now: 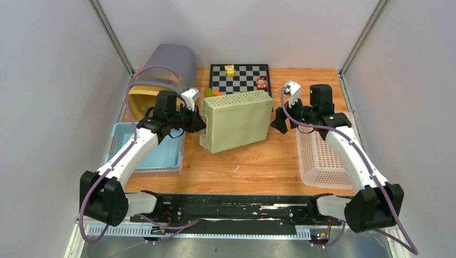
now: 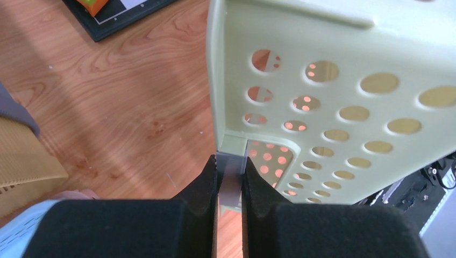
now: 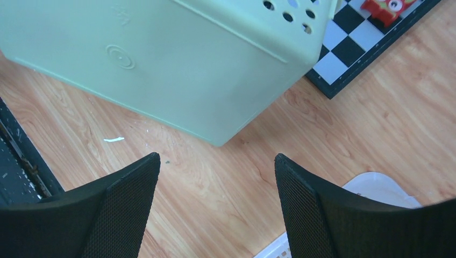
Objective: Turn the large container upside down
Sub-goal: Turn the container upside down at the center of the board.
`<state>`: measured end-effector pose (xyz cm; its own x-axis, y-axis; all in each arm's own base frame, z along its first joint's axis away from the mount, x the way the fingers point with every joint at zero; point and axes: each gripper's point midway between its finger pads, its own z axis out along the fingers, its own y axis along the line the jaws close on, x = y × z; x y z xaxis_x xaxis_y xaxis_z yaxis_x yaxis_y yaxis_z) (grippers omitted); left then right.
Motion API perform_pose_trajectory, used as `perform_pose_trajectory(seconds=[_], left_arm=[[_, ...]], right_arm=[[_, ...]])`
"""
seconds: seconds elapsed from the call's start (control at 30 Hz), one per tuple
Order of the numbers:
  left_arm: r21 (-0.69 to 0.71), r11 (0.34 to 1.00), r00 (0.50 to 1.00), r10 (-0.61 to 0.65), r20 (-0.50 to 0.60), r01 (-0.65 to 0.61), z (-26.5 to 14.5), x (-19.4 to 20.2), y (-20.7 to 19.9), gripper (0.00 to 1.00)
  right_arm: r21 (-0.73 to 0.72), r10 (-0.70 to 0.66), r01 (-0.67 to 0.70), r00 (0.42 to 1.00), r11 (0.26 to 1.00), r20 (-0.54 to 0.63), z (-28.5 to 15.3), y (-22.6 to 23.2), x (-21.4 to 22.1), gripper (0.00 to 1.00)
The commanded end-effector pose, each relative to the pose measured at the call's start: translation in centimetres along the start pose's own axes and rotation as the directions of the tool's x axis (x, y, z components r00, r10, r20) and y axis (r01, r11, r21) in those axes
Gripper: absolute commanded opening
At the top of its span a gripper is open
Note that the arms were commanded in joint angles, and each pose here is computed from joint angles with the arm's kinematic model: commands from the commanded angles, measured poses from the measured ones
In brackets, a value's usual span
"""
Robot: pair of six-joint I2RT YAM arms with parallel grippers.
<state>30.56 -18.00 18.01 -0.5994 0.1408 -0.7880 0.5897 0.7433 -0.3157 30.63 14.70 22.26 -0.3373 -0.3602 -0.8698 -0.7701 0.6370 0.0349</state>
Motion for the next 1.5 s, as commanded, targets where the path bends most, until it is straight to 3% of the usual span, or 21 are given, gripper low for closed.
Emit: perform_pose_trajectory(seconds=[0.0,0.47,0.83,1.1,1.3,1.47], left_arm=[[-0.044,0.997,0.991,-0.075,-0.112,0.071,1.2,3.5,1.7,0.0],[-0.035,0.993,0.972,-0.116,-0.204,0.112,3.0,5.1,2.6,0.0],[-0.037,0.992,0.973,-0.122,-0.197,0.117,2.8,5.0,2.7,0.0],[-0.033,0.989,0.965,-0.147,-0.219,0.143,3.1,5.4,2.9,0.0],[-0.022,0.987,0.958,-0.16,-0.238,0.159,3.4,5.5,2.8,0.0],[-0.01,0.986,0.955,-0.163,-0.247,0.166,3.5,5.6,2.6,0.0]], right_arm=[[-0.008,0.125,-0.124,0.991,0.992,0.041,1.1,-1.1,-0.7,0.8],[-0.057,0.189,-0.185,0.98,0.981,0.069,5.1,-2.3,1.3,0.8],[-0.109,0.062,-0.048,0.99,0.993,0.129,7.2,-3.1,1.4,0.81],[-0.192,0.078,-0.052,0.989,0.98,0.129,8.4,-2.7,1.9,0.81],[-0.345,0.131,-0.071,0.98,0.936,0.153,7.8,0.1,1.0,0.77],[-0.334,0.174,-0.115,0.973,0.935,0.152,5.8,1.0,-0.5,0.76]])
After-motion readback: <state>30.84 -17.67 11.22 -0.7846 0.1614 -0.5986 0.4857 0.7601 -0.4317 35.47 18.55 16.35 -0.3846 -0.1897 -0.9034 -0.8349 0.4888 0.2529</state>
